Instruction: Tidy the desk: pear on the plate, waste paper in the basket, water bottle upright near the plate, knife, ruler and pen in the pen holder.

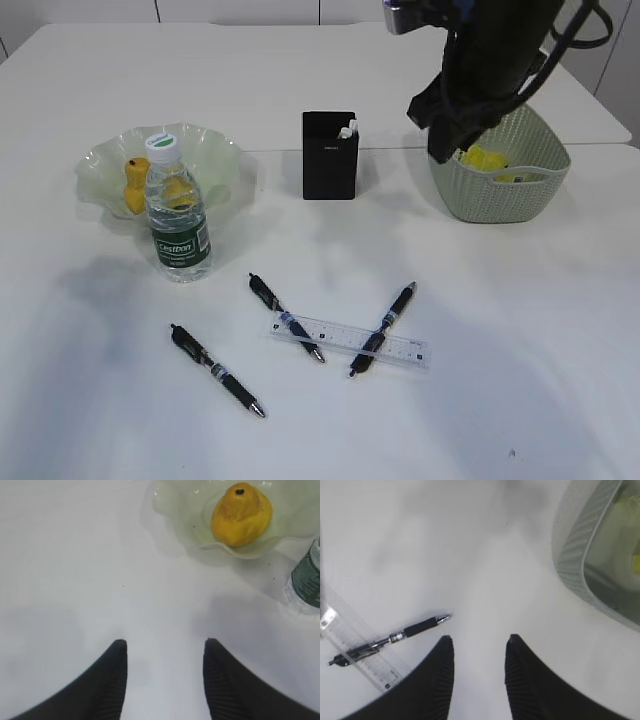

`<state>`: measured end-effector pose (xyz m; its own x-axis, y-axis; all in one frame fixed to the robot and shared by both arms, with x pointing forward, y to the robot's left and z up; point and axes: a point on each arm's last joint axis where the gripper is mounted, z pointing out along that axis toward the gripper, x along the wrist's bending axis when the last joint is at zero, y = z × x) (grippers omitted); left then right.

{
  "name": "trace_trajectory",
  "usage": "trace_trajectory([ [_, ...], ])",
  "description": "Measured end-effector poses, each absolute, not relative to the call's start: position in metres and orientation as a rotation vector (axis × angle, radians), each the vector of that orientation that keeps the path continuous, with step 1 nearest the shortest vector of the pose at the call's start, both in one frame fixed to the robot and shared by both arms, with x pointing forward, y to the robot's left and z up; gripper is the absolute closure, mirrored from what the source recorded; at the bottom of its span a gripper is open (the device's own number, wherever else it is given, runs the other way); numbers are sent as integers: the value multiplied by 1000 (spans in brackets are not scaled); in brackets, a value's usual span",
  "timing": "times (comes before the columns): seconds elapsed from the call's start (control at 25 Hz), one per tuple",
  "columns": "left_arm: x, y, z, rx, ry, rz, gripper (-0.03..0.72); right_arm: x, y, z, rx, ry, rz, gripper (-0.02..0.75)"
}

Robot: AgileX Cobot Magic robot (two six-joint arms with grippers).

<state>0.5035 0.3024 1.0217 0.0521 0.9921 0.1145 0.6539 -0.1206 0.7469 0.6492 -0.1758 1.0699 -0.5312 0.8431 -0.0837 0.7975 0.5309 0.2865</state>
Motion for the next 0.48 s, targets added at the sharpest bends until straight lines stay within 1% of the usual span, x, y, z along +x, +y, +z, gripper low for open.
trace_trajectory([
  [0.24, 503, 302, 1021, 1825, 1668, 850, 340, 628, -169, 1067, 1285, 2672, 313, 477],
  [0.48, 502, 302, 1020, 1824, 1674, 844, 340, 608, -141, 1059, 1082, 2801, 289, 477],
])
